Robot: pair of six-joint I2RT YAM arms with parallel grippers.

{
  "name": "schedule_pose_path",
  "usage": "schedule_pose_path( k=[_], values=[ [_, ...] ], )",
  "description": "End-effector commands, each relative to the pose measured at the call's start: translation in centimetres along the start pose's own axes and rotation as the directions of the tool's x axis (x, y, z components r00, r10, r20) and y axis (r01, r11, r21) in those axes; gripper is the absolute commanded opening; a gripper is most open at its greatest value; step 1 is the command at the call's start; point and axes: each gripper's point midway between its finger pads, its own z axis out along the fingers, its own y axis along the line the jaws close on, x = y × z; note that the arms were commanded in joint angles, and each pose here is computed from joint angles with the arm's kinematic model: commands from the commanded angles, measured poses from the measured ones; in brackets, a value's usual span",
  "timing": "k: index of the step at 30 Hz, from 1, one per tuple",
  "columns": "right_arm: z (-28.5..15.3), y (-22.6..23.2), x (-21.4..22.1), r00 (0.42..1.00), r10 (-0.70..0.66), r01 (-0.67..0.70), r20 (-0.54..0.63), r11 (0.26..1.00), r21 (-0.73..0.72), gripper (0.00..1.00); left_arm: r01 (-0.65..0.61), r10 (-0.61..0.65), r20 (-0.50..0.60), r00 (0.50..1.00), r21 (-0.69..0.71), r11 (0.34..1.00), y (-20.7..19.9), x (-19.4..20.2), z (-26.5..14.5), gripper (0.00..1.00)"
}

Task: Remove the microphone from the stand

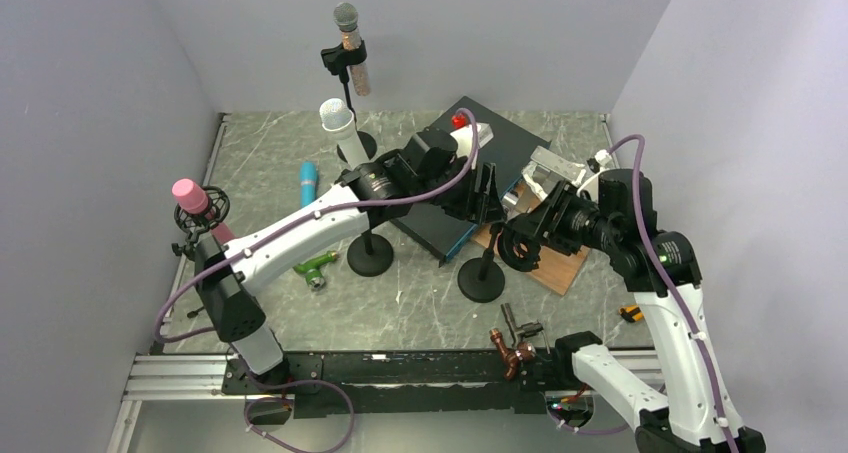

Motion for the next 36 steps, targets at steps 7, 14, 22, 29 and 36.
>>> schedule_pose_path(
  k=[7, 14, 22, 29, 36],
  values=[
    [1.5, 0.8, -0.8, 0.999, -0.042, 0.042, 0.0, 0.998, -0.051, 0.34, 0.015, -0.012, -0.04, 0.999, 0.055, 0.998, -0.2, 0.4, 1.1, 0.58],
    [2.5, -1.1, 0.8, 0.997, -0.056, 0.056, -0.046, 0.998, -0.011, 0.27, 0.042, -0.039, -0.094, 0.995, 0.031, 0.999, 1.4, 2.9, 1.8, 0.46],
    [2.9, -3.7, 2.5, 0.995, -0.06, 0.064, -0.082, 0.996, 0.055, 0.24, 0.123, -0.114, -0.196, 0.974, 0.035, 0.992, 3.1, 7.2, 3.5, 0.36],
    [4.1, -5.6, 3.4, 0.992, -0.064, 0.074, -0.105, 0.992, 0.098, 0.24, 0.168, -0.163, -0.293, 0.942, -0.009, 0.986, 5.6, 11.8, 5.4, 0.35],
    [5.7, -7.2, 3.9, 0.988, -0.078, 0.095, -0.131, 0.987, 0.13, 0.25, 0.147, -0.169, -0.346, 0.923, -0.089, 0.985, 8.7, 14.9, 6.7, 0.37]
  ],
)
